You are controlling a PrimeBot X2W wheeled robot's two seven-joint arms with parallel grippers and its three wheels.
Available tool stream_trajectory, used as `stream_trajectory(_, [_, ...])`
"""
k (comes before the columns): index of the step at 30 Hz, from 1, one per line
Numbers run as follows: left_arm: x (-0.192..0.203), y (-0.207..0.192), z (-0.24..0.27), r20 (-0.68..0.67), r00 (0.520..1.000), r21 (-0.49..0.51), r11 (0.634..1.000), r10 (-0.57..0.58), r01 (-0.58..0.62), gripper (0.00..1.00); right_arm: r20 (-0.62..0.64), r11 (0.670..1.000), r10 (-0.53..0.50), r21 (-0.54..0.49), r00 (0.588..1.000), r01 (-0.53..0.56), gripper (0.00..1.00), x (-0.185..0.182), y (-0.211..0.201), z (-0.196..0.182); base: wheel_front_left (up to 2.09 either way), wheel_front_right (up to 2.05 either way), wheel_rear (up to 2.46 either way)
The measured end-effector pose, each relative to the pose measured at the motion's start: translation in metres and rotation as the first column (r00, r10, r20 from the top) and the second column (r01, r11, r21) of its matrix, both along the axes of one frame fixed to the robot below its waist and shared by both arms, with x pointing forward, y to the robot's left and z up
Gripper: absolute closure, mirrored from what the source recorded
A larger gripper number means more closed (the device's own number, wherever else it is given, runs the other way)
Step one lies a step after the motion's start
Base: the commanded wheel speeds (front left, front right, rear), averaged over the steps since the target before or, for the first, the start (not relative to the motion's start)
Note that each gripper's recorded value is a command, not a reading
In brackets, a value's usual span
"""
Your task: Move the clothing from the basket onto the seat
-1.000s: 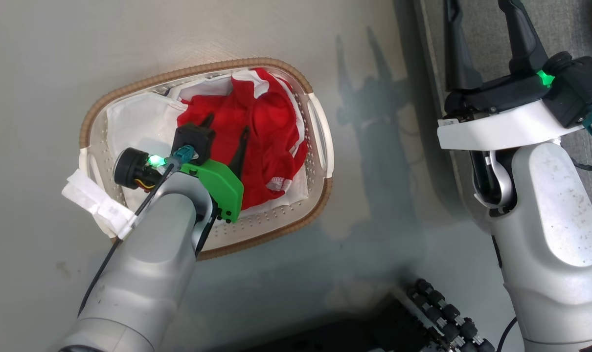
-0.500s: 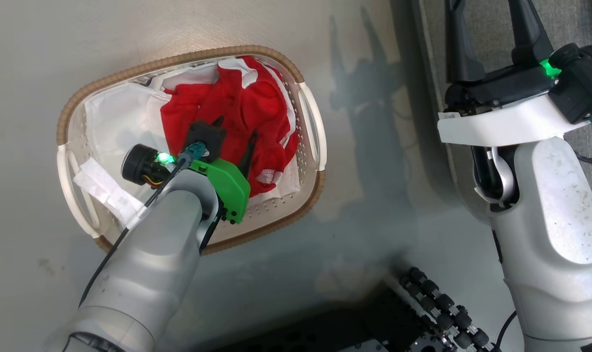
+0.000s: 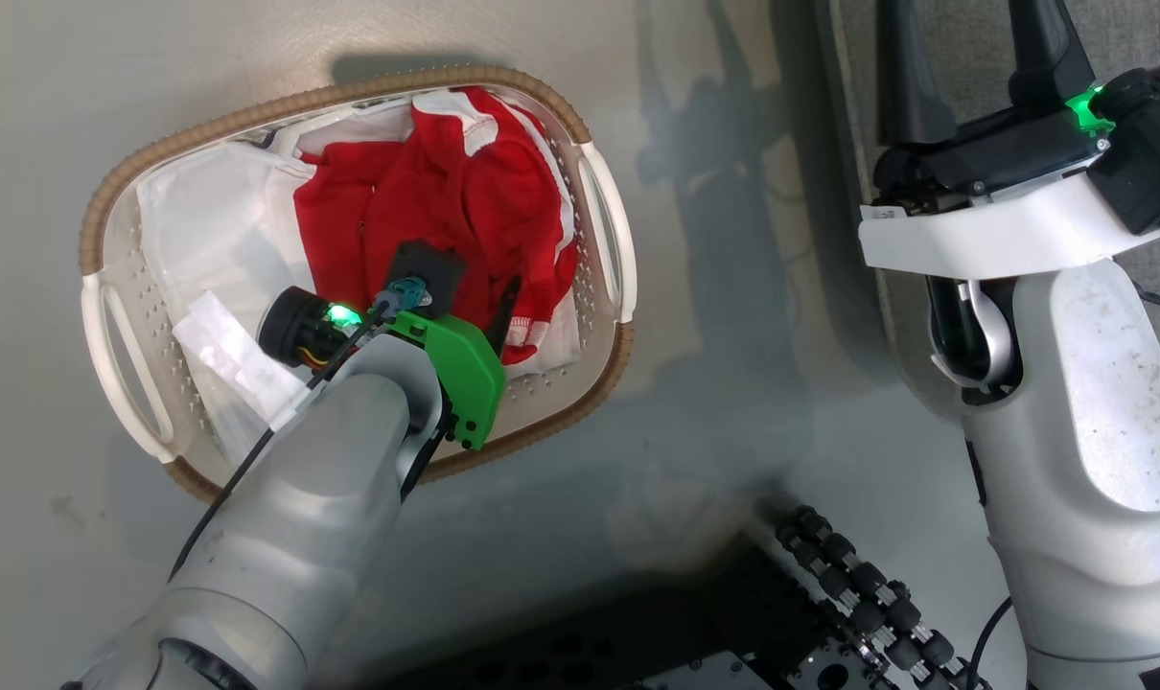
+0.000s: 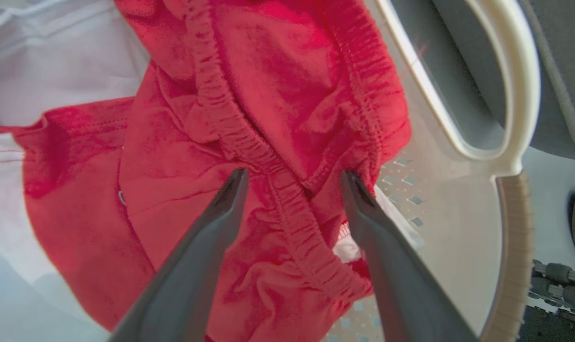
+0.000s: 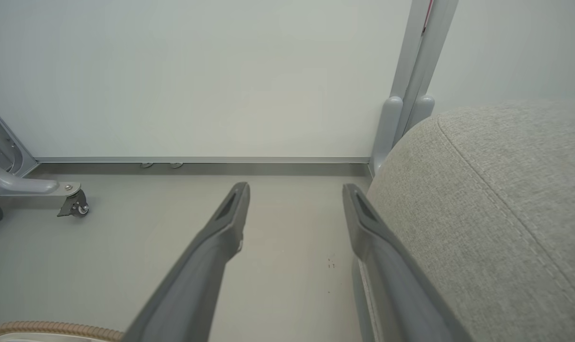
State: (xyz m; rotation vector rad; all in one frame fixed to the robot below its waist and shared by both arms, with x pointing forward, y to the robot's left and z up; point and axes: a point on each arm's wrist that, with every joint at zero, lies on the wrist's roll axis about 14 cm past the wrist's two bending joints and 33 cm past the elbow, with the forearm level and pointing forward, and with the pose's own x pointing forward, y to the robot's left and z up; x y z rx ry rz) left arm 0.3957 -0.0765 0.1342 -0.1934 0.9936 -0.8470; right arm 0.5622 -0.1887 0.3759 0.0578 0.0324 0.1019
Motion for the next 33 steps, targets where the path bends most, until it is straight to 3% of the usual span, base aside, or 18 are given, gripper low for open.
stream_trajectory(21, [-0.017, 0.009, -0.013, -0.063, 0.998, 0.077, 0.997, -0.016, 0.021, 0.0, 0.031, 0.999, 0.023, -0.028, 0.999, -0.022, 0.0, 0.004, 0.007, 0.003, 0.0, 0.0, 0.0])
stream_trajectory(33, [-0.029, 0.003, -0.013, -0.119, 0.991, 0.057, 0.996, -0.066, 0.073, 0.0, 0.038, 0.999, 0.024, -0.028, 0.999, -0.023, 0.0, 0.004, 0.008, 0.005, 0.0, 0.0, 0.0])
